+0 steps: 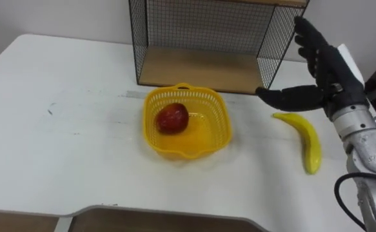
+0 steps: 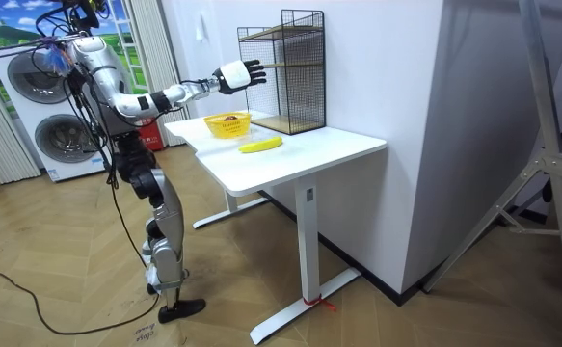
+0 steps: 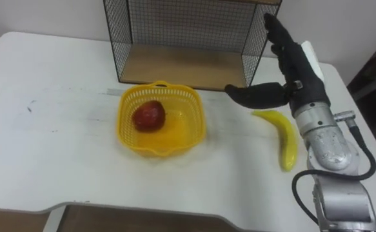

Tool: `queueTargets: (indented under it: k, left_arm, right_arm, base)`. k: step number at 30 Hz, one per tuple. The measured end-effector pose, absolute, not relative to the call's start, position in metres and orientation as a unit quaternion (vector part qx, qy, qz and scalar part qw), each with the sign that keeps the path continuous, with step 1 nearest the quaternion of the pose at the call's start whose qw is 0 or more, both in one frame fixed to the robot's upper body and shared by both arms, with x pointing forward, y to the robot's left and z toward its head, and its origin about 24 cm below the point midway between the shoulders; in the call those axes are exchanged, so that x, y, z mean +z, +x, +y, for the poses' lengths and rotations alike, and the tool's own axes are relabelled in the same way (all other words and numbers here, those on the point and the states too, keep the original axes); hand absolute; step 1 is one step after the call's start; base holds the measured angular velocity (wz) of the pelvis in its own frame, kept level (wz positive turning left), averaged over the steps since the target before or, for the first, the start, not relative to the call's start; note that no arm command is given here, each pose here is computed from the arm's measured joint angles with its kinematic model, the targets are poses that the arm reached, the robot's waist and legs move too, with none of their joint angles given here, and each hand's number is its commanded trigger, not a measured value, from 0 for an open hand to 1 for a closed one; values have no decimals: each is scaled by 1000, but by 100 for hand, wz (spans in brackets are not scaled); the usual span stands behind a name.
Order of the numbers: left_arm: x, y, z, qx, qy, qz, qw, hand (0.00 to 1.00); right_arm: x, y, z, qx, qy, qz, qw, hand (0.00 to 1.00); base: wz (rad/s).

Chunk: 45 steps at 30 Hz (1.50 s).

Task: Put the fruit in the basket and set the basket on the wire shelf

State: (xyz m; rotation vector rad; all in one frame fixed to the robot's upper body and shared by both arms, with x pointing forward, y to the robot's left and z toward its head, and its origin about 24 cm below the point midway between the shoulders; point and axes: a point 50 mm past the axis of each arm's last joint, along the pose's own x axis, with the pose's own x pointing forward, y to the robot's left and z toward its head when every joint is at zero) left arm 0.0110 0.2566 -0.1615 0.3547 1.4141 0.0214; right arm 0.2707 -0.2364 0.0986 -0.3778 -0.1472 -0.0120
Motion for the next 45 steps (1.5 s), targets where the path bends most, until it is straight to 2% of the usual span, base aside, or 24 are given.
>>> queueTargets:
  k: [12,20,45]
  left_arm:
    - [-161,13,258,19,168,646,744,0]
    - [-161,2,259,23,165,659,734,0]
    - [-159,-3,262,28,163,670,724,0]
  right_arm:
    - [79,271,-250,-47,-166,-28,985,0]
    - [43,266,-271,-74,-173,66,980,0]
    - [20,282,-292,-97,-180,161,965,0]
  base:
    - [0]
    - [0]
    - [1]
